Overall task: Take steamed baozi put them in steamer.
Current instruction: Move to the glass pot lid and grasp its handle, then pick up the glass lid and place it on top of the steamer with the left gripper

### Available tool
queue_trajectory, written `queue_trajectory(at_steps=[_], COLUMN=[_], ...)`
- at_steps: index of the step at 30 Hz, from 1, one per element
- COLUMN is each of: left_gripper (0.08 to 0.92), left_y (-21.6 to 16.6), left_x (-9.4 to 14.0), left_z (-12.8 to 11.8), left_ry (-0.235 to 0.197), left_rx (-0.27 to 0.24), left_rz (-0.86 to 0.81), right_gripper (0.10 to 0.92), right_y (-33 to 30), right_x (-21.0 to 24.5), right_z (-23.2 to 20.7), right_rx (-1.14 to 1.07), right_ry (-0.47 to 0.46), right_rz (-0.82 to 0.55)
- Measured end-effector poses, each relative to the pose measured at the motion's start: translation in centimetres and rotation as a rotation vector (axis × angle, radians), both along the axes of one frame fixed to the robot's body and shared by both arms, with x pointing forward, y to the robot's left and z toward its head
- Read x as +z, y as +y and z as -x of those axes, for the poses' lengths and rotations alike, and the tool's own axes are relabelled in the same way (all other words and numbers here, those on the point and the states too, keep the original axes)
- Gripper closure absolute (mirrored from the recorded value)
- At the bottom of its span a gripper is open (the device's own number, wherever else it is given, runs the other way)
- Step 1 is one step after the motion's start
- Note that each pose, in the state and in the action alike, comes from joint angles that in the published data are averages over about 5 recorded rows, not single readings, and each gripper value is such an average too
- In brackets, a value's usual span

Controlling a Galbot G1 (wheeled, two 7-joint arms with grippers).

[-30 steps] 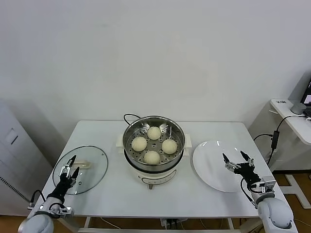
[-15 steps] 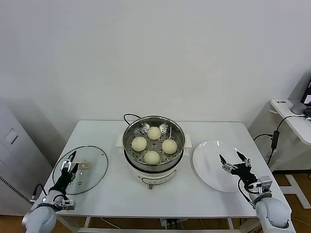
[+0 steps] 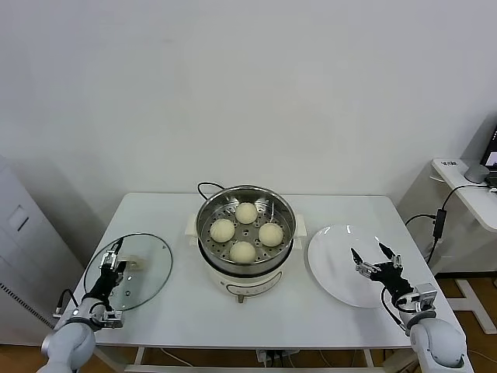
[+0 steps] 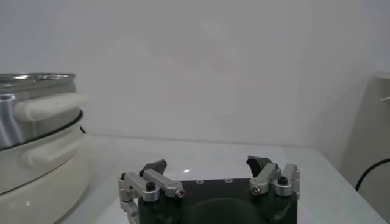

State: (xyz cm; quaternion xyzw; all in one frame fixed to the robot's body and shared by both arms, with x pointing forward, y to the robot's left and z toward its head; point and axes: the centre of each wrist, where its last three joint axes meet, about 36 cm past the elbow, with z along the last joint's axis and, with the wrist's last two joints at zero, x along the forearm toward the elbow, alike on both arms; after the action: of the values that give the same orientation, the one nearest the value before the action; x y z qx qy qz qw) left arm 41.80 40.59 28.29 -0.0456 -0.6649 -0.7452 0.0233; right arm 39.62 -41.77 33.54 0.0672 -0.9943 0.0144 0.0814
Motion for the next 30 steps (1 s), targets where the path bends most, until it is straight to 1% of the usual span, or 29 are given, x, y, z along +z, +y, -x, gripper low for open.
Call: queue_trajectory(at_steps=[6,9,15,21,24,30], left_gripper=[0.431,0.518,0.691,0.859,0.895,0.895], left_y=[-0.2,-0.2,-0.1,0.2,0.4,0.5], left_x=[-0.2,-0.2,0.1,0.9,1.7,4.3], left_z=[0.2,0.3,0.6,0.8,0.9,0.6], left_ry=[0.013,0.011,-0.011,-0.047,-0.066,-0.101], left_rx=[0.003,0.000,-0.020,-0.033,-0.032,-0.025], left_rz=[0.029,0.044,0.071,0.076,0.077,0.081], right_gripper=[0.200,0.200,0.200,0.200,0.200,0.200], right_y=[-0.1,-0.2,-0.2,-0.4,-0.5,-0.4], right_x=[0.2,0.2,-0.2,0.0,0.3,0.4], right_z=[-0.3,-0.2,-0.1,-0.1,-0.1,-0.1], right_rx=[-0.002,-0.004,-0.008,-0.010,-0.009,-0.006], right_ry=[-0.007,-0.005,0.003,-0.003,-0.008,-0.014], right_rz=[0.001,0.002,-0.002,0.001,0.004,0.001])
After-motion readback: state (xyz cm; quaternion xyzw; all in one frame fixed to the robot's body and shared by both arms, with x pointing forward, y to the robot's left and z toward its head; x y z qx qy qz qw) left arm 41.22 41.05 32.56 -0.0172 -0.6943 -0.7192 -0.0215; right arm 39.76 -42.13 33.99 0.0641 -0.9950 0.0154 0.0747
